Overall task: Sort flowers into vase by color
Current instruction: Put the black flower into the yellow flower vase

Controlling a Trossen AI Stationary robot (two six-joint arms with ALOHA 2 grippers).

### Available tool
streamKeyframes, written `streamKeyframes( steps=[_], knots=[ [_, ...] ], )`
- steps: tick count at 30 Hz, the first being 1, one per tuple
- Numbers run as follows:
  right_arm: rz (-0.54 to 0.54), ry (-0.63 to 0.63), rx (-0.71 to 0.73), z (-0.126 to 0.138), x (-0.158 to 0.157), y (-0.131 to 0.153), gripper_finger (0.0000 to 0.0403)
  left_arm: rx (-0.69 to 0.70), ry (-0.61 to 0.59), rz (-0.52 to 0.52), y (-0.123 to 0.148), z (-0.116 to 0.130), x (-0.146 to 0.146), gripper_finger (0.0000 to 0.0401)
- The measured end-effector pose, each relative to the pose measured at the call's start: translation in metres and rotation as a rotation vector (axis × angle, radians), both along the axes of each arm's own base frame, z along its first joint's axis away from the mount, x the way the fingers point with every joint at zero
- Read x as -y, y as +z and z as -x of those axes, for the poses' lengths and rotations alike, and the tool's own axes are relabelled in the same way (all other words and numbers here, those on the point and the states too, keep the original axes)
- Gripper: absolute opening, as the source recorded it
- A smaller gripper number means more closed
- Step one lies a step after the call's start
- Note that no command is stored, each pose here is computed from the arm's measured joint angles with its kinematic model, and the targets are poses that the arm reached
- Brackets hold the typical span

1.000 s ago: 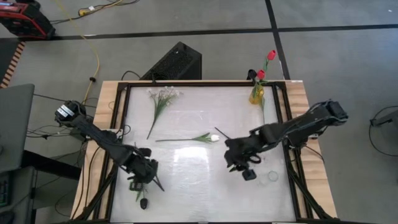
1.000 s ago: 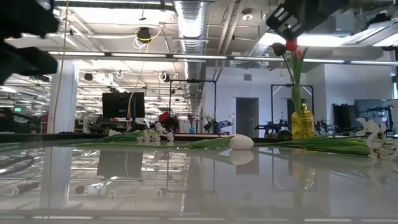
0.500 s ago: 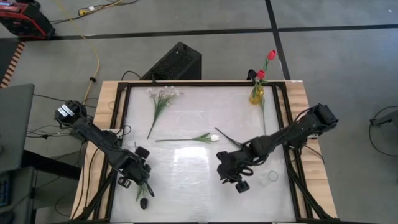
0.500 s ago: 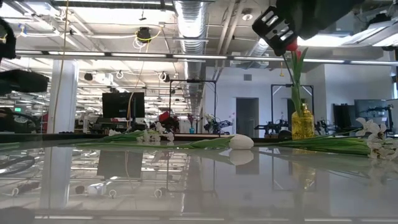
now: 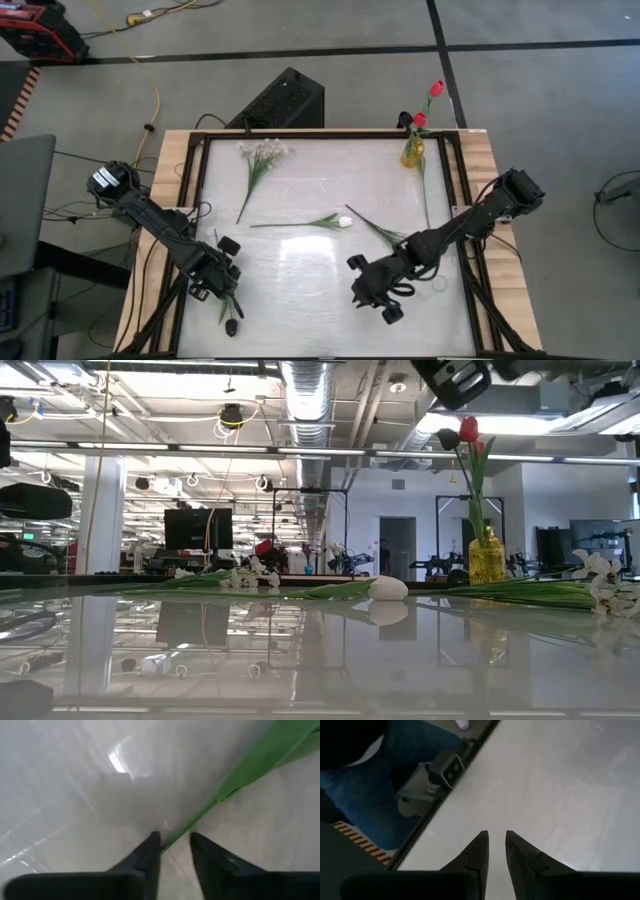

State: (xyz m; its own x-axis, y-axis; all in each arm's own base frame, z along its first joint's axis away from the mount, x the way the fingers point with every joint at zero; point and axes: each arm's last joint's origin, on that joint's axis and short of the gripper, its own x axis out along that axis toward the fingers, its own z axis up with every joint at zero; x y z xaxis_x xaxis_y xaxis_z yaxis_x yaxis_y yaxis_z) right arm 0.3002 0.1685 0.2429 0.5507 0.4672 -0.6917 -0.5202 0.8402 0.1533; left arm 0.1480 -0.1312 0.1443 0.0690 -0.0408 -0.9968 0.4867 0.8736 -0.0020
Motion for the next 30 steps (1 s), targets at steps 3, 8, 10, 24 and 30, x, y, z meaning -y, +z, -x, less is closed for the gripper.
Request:
streamKeyframes(
  steps=[3,8,10,24,30],
  knots=[
    [0.001,0.008,-0.002,0.001,-0.002,0.0,0.0091,0.016,-0.004,0.017,0.001,-0.001,0.003,0.0024],
    [0.013,-0.002,0.005,0.002,-0.003,0.0,0.0091,0.164,0.011,0.066,0.012,-0.016,0.013,0.0005],
    [0.013,-0.002,0.005,0.002,-0.003,0.0,0.0091,0.226,0.003,0.045,0.02,-0.022,0.017,0.0002],
    [0.077,-0.006,-0.003,-0.012,-0.001,-0.021,0.0091,0.988,0.007,0.153,0.089,-0.077,0.049,0.0],
    [0.067,0.001,0.134,-0.031,0.005,-0.022,0.0091,1.278,-0.007,0.303,0.101,-0.087,0.047,0.0]
  ],
)
